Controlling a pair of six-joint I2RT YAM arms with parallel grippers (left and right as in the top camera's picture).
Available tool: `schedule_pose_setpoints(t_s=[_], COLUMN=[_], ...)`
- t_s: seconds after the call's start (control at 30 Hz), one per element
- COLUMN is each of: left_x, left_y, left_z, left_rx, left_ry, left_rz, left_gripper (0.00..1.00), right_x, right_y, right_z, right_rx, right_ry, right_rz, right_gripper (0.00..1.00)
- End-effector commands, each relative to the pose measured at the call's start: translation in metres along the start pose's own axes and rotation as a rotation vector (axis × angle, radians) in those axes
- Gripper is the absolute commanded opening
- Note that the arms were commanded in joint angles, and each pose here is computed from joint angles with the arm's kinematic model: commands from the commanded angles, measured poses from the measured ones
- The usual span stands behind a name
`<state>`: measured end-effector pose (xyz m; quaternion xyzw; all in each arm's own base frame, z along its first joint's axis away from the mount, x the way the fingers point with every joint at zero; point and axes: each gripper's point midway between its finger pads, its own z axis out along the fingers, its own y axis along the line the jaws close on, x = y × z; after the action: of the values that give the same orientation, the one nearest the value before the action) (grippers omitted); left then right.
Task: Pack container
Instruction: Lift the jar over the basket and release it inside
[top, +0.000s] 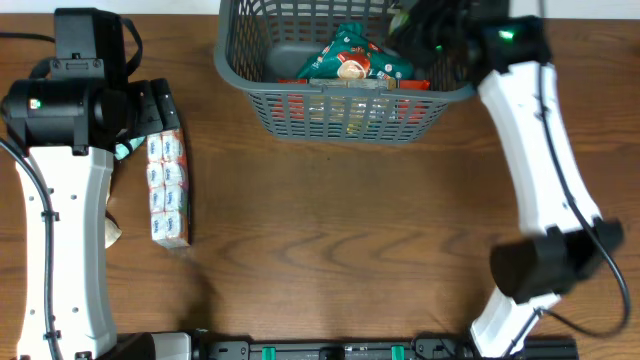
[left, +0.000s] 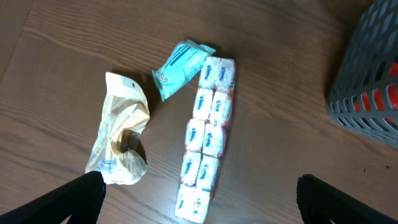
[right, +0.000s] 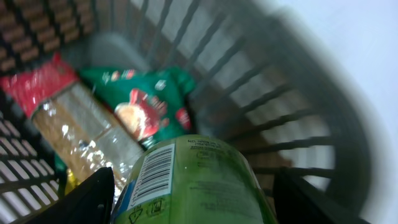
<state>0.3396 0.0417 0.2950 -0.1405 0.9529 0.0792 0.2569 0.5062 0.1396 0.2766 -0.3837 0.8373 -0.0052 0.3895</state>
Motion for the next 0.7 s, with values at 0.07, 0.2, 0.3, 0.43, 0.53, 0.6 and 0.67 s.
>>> schedule_pose_setpoints(t_s=[0.07,0.2,0.3,0.43,0.53,0.6,0.67], left_x=[-0.001,-0.001,-0.001,-0.001,-0.001,0.0,0.0], left_y=[0.001,0.001,0.001,0.001,0.001,0.002,0.002], left_z=[-0.003,-0.003,-0.003,-0.003,-0.003,-0.003,-0.003], left_rx=[-0.001,-0.001,-0.001,-0.001,-0.001,-0.002,-0.002], left_ry=[-0.005,-0.005,-0.006,-0.006,-0.005,-0.003,0.0], left_rz=[0.006,0.006,0.006,0.006,0.006,0.006,0.007], left_gripper=[0.99,0.99,0.99,0.99,0.99,0.99,0.99], right_x=[0.019,0.035,0.04,0.041,0.04,0.041,0.042], right_y=[0.03,0.038,0.04,0.039,0.04,0.042,0.043], right_z=[0.044,0.061,0.067,0.068,0.068,0.067,0.063], right_rx=[-0.119,-0.154,-0.162,-0.16,-0.157,-0.16,-0.163], right_ry=[0.078,0.131,0.146,0.148,0.152,0.16,0.167], right_rz=[-0.01,0.012,0.017,0.028,0.08,0.112,0.115], right_gripper=[0.01,0.01,0.01,0.17,0.72,0.81,0.89])
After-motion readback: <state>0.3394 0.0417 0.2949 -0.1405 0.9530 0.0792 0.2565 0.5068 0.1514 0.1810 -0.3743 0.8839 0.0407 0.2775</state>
